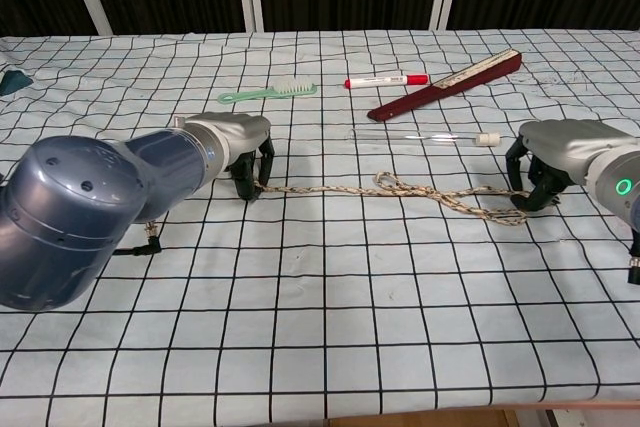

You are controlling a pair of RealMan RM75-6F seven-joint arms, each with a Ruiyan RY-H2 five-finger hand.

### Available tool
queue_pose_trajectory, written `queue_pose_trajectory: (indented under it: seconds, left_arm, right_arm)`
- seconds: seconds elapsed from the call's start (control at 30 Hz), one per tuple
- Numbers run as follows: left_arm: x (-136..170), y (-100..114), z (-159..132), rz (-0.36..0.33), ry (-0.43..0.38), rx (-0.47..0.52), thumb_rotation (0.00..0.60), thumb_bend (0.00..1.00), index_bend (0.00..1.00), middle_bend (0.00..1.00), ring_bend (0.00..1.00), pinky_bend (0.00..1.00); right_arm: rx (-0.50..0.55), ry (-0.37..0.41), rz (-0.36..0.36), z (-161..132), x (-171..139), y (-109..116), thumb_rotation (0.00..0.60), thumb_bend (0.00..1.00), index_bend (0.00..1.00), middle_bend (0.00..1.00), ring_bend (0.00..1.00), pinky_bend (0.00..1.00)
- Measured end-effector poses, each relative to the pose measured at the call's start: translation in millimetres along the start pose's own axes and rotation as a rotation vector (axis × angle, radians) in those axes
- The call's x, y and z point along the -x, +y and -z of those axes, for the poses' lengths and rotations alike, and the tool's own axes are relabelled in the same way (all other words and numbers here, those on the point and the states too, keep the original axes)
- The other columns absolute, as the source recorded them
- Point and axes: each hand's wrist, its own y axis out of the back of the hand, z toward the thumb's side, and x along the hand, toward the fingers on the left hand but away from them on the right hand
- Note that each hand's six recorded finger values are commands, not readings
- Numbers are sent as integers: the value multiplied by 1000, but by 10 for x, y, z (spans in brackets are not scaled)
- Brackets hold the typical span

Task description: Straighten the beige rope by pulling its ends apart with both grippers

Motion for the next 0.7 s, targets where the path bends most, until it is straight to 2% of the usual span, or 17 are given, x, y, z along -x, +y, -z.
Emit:
queue_pose_trajectory:
  seconds: [0.27, 0.7]
  left_arm:
    - [8, 0, -8, 1, -2, -2, 600, 487, 629, 897, 942, 968]
    - [0, 69, 10, -9, 0, 10, 600, 549, 634, 898, 943, 969]
  right_arm:
    - [-3, 0, 0, -1, -4, 2, 600, 408, 657, 895, 1000, 1000]
    - [11, -10, 17, 62, 4, 95, 600, 418, 657, 895, 1000, 1000]
